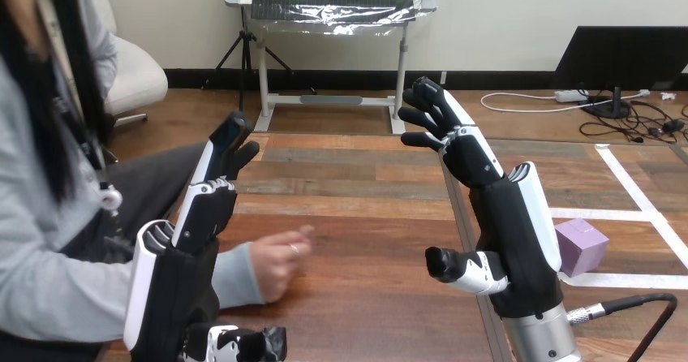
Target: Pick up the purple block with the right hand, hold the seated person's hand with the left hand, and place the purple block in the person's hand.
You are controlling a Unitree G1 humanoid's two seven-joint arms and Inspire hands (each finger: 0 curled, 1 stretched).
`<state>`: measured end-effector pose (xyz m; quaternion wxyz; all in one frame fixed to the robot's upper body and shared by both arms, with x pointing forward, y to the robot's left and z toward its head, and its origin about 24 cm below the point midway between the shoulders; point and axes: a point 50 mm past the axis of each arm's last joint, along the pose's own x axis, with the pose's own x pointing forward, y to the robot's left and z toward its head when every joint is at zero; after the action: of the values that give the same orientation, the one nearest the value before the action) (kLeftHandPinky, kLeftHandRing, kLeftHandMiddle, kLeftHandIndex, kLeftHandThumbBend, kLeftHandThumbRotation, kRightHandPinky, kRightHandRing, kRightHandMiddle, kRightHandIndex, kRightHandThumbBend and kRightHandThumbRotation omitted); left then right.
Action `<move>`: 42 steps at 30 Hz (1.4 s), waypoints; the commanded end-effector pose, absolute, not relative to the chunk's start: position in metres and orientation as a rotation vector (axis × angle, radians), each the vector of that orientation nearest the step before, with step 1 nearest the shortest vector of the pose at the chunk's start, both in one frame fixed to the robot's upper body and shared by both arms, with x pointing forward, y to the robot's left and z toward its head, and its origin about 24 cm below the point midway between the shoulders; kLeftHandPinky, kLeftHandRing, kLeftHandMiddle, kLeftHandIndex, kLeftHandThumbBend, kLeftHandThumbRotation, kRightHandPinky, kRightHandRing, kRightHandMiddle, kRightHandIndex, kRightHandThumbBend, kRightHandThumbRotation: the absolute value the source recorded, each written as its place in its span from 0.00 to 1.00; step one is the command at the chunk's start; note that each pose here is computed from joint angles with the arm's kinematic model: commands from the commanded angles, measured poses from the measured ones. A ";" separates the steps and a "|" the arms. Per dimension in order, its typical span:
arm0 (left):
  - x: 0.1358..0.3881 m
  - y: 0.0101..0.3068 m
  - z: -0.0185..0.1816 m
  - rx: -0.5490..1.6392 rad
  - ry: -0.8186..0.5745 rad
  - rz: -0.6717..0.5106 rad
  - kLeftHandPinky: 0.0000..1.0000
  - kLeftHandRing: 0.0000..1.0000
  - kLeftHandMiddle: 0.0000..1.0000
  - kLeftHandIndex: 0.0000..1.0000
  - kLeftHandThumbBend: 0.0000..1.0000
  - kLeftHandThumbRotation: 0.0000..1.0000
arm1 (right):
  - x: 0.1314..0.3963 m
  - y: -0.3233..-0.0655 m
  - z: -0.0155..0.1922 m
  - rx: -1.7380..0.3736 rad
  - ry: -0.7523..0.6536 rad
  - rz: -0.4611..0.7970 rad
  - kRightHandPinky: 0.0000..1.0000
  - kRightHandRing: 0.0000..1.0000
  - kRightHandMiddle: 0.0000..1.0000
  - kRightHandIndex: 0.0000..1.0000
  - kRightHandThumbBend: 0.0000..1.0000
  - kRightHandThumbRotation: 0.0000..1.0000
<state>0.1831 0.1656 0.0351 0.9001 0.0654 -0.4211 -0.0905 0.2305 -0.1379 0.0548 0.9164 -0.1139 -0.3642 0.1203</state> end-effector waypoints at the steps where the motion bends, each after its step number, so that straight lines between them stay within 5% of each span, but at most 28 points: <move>1: 0.190 0.165 0.047 0.124 -0.951 -0.164 0.90 0.95 0.97 0.95 1.00 0.74 | 0.236 -0.140 0.063 -0.232 -0.790 0.223 0.77 0.85 0.90 0.93 1.00 0.89; 42: 0.188 0.167 0.048 0.130 -0.952 -0.165 0.91 0.96 0.97 0.95 1.00 0.74 | 0.235 -0.138 0.063 -0.222 -0.781 0.214 0.77 0.84 0.89 0.92 1.00 0.87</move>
<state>0.1829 0.1672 0.0357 0.8992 0.0664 -0.4236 -0.0877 0.2287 -0.1379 0.0513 0.9205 -0.1127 -0.3549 0.1183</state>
